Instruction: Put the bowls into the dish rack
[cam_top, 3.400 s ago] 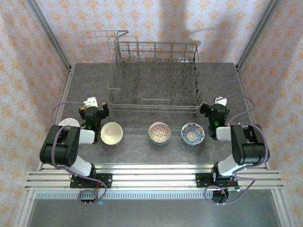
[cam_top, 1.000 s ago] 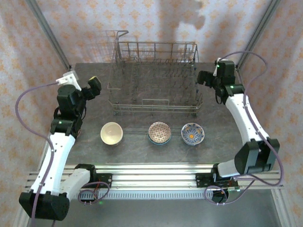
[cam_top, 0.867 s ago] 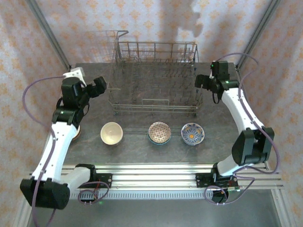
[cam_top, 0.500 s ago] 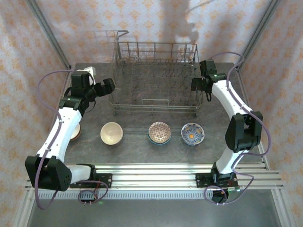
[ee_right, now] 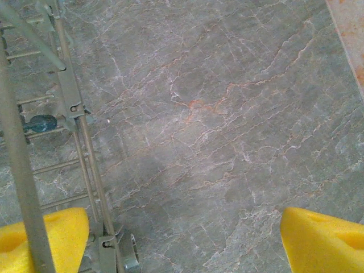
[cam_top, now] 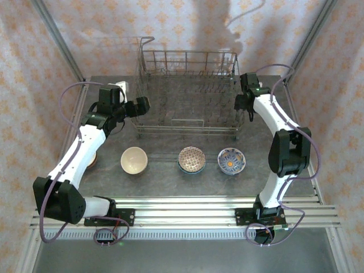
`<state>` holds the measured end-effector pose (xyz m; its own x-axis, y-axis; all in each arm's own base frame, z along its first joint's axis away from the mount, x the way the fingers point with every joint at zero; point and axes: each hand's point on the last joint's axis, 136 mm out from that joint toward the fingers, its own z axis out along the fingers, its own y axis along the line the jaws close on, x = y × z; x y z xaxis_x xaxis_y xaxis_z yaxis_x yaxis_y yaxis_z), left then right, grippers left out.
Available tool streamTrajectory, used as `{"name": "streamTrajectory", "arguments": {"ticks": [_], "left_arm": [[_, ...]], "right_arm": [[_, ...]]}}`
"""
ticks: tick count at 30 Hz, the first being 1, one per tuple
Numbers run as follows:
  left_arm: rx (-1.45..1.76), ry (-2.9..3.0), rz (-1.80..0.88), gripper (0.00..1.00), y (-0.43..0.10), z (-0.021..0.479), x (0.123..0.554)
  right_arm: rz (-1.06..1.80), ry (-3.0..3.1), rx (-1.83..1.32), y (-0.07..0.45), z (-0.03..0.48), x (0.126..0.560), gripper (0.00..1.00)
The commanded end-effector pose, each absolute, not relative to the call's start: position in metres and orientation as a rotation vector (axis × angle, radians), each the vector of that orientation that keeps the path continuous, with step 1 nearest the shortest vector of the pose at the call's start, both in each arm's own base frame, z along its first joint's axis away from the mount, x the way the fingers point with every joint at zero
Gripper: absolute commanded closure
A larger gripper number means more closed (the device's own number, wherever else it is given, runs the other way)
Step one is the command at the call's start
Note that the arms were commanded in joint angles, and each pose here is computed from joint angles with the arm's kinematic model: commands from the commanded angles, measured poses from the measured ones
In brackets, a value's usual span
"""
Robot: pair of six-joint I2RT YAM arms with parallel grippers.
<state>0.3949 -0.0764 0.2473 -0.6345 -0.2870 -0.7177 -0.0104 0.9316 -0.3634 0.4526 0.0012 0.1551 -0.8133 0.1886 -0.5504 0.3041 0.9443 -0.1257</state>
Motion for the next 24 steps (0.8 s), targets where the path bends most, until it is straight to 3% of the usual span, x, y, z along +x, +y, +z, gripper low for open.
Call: {"name": "streamTrajectory", "arguments": {"ticks": [1, 24], "left_arm": [[-0.202, 2.225, -0.414, 0.01, -0.084, 0.246, 0.4], [0.027, 2.312, -0.456, 0.01, -0.184, 0.231, 0.43]], "right_arm": [[-0.343, 2.501, 0.497, -0.034, 0.168, 0.446, 0.15], [-0.298, 2.464, 0.848, -0.127, 0.15, 0.416, 0.2]]}}
